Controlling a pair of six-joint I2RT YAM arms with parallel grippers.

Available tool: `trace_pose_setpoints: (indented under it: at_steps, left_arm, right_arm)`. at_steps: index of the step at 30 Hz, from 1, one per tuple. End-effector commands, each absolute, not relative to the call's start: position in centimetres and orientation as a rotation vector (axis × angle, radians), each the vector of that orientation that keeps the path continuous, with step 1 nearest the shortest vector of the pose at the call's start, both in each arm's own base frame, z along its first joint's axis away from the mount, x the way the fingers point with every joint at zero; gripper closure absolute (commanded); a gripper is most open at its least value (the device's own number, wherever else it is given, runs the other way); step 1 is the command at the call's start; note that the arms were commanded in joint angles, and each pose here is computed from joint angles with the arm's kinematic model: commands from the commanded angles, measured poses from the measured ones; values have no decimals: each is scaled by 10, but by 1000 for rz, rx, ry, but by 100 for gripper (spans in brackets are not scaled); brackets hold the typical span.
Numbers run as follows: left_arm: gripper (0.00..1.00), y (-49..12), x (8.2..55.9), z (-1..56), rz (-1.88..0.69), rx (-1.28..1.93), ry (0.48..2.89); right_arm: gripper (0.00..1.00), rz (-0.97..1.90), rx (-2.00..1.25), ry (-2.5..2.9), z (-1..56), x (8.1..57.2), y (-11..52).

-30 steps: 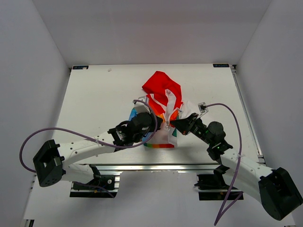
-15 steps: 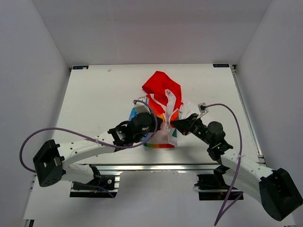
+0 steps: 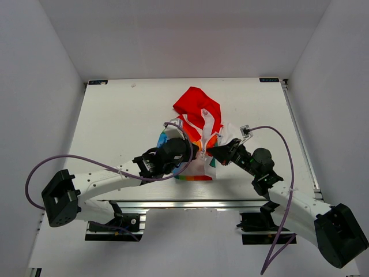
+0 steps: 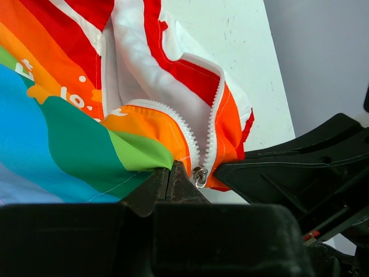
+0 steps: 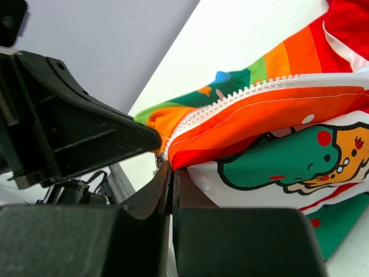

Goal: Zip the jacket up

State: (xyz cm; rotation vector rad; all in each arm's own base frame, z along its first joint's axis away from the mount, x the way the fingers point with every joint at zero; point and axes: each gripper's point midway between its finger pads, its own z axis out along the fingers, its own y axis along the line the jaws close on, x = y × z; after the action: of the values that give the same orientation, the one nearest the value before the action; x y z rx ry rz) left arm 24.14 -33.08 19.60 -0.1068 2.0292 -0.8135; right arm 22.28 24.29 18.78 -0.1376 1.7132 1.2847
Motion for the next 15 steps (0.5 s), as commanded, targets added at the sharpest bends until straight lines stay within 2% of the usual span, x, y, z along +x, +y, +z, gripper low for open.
trace_pose_setpoints:
  at_steps: [1,8,11,15]
  left_arm:
    - [100,-340,240,214,-861,-97,2007]
    - [100,-333,240,211,-818,-109,2023]
    - [100,-325,234,195,-739,-58,2102]
    - [100,-316,207,151,-651,151,2273]
  right_arm:
    - [100,1331,-187,1579,225,222,249]
    - [100,1310,-186,1575,225,221,246]
    - [100,1260,-186,1631,214,219,240]
    - [100,1094,-128,1854,157,211,216]
